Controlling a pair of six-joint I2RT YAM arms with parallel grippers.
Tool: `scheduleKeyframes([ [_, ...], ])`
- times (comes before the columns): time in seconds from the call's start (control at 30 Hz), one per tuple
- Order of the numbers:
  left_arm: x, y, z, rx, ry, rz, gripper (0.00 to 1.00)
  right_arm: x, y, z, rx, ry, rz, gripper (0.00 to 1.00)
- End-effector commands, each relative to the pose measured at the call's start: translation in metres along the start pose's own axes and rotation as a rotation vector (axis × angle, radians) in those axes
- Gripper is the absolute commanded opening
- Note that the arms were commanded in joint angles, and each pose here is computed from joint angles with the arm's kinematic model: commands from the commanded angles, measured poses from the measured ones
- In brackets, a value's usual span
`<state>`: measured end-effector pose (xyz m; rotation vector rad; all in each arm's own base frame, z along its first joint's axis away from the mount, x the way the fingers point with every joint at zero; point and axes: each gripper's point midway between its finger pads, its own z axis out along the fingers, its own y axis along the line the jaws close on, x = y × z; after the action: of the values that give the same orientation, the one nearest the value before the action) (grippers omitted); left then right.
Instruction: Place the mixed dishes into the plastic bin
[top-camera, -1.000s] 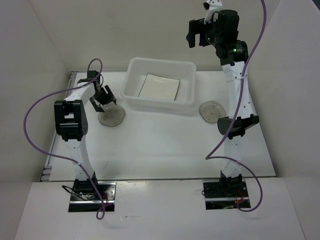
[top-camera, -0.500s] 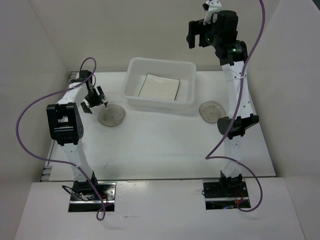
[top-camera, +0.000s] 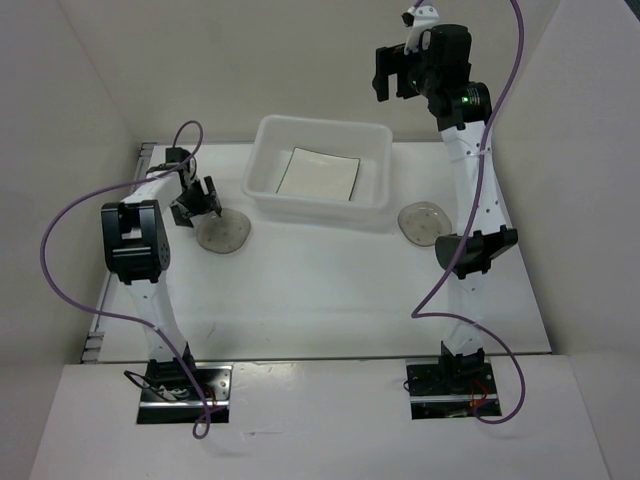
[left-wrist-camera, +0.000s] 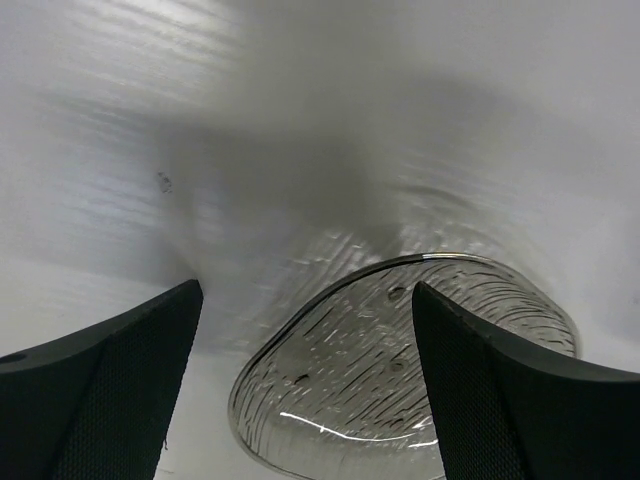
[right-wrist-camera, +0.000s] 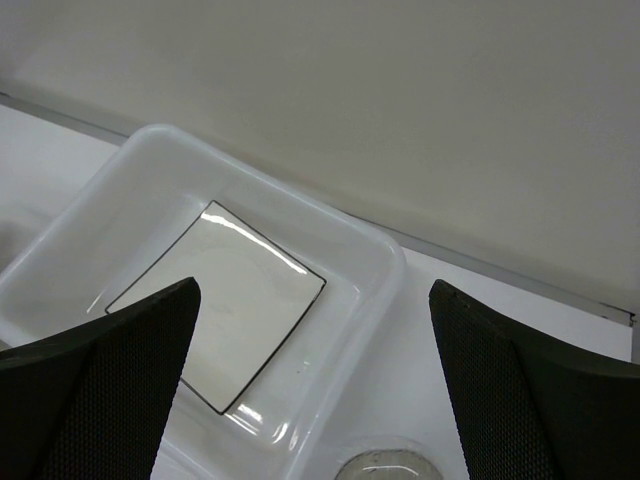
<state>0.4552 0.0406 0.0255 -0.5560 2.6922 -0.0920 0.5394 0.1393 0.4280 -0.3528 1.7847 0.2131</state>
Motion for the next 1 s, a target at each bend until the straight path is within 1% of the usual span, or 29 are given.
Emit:
scheduleKeyframes([
  [0.0, 0.008, -0.01, 0.015, 0.074, 0.021, 0.025, 0.92, -0.031, 0.001, -0.032, 0.024, -0.069, -0.026, 1.0],
  [0.13, 0.018, -0.014, 0.016, 0.088, 0.031, 0.034, 0.84, -0.028, -0.001, -0.031, 0.033, -0.059, -0.034, 1.0],
  [0.3, 0.029, -0.015, 0.012, 0.105, 0.052, 0.023, 0.6, -0.028, -0.003, -0.031, 0.042, -0.059, -0.033, 1.0],
  [0.33, 0.029, -0.017, 0.012, 0.113, 0.055, 0.023, 0.51, -0.028, -0.003, -0.031, 0.042, -0.059, -0.033, 1.0],
  [0.37, 0.035, -0.015, 0.011, 0.11, 0.065, 0.022, 0.49, -0.028, -0.003, -0.031, 0.042, -0.059, -0.033, 1.0],
  [0.4, 0.033, -0.016, 0.007, 0.113, 0.055, 0.023, 0.46, -0.028, -0.003, -0.031, 0.042, -0.059, -0.033, 1.0],
  [0.43, 0.039, -0.014, 0.009, 0.109, 0.069, 0.022, 0.41, -0.028, -0.003, -0.031, 0.042, -0.059, -0.033, 1.0],
  [0.5, 0.041, -0.015, 0.005, 0.119, 0.069, 0.022, 0.34, -0.028, -0.003, -0.031, 0.042, -0.059, -0.033, 1.0],
  [0.53, 0.043, -0.015, 0.003, 0.118, 0.071, 0.013, 0.22, -0.031, -0.002, -0.035, 0.043, -0.068, -0.034, 1.0],
  [0.6, 0.041, -0.016, 0.0, 0.121, 0.061, 0.014, 0.06, -0.031, -0.002, -0.035, 0.043, -0.068, -0.034, 1.0],
  [0.63, 0.043, -0.012, 0.0, 0.096, 0.069, -0.011, 0.0, -0.031, -0.002, -0.035, 0.043, -0.068, -0.034, 1.0],
  [0.77, 0.034, -0.016, -0.019, 0.103, 0.047, -0.031, 0.0, -0.031, -0.002, -0.035, 0.043, -0.068, -0.034, 1.0],
  [0.87, 0.017, -0.016, -0.042, 0.074, -0.011, -0.069, 0.0, -0.035, -0.001, -0.037, 0.034, -0.078, -0.035, 1.0],
  [0.93, 0.014, -0.012, -0.055, 0.041, -0.018, -0.1, 0.0, -0.035, -0.001, -0.037, 0.034, -0.078, -0.035, 1.0],
  [0.97, 0.003, -0.01, -0.066, 0.035, -0.048, -0.108, 0.0, -0.038, -0.001, -0.039, 0.035, -0.088, -0.037, 1.0],
])
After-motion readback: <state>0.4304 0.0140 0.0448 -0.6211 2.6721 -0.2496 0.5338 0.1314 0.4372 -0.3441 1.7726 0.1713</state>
